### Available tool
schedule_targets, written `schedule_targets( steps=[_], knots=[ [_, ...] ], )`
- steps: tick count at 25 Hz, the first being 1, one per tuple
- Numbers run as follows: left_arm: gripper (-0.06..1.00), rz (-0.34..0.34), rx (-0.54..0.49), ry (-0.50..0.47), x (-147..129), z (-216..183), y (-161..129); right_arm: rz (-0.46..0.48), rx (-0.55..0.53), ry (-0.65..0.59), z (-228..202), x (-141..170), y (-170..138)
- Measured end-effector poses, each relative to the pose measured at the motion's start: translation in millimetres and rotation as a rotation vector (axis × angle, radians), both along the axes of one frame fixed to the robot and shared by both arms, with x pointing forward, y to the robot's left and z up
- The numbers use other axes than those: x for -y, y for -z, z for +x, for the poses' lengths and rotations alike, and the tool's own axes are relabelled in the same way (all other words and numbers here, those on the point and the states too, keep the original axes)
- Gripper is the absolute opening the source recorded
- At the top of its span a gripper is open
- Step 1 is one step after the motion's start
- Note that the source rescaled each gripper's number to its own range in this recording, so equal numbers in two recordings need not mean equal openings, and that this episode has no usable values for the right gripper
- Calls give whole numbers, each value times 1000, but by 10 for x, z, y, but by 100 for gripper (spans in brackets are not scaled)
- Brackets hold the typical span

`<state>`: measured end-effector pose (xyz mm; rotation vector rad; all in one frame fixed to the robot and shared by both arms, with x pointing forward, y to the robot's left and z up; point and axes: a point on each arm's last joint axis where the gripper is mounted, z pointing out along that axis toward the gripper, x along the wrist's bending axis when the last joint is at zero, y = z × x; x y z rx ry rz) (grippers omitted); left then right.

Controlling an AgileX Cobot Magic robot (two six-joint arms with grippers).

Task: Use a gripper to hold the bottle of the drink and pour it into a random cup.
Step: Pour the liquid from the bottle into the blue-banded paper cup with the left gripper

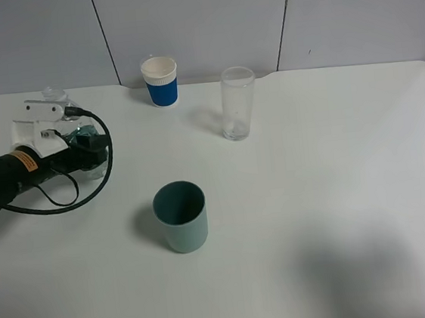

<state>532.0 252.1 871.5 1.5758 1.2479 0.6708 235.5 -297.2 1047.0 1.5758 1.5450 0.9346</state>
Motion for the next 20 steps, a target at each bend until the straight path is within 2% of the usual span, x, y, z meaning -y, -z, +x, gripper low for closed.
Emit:
schedule_targets(
  steps=[8, 13, 15, 16, 20],
  knots=[
    [0, 45, 40, -20, -33, -14, -313, 0, 0, 0, 0, 0, 0],
    [0, 54, 50, -24, -39, -30, -411, 0, 0, 0, 0, 0, 0],
    [0, 70, 33, -28, -36, -27, -435, 0, 0, 0, 0, 0, 0],
    [0, 104, -10, -34, -43, -1, -460, 0, 0, 0, 0, 0, 0],
    [0, 164, -82, -59, -77, 88, -582, 0, 0, 0, 0, 0, 0]
  ],
)
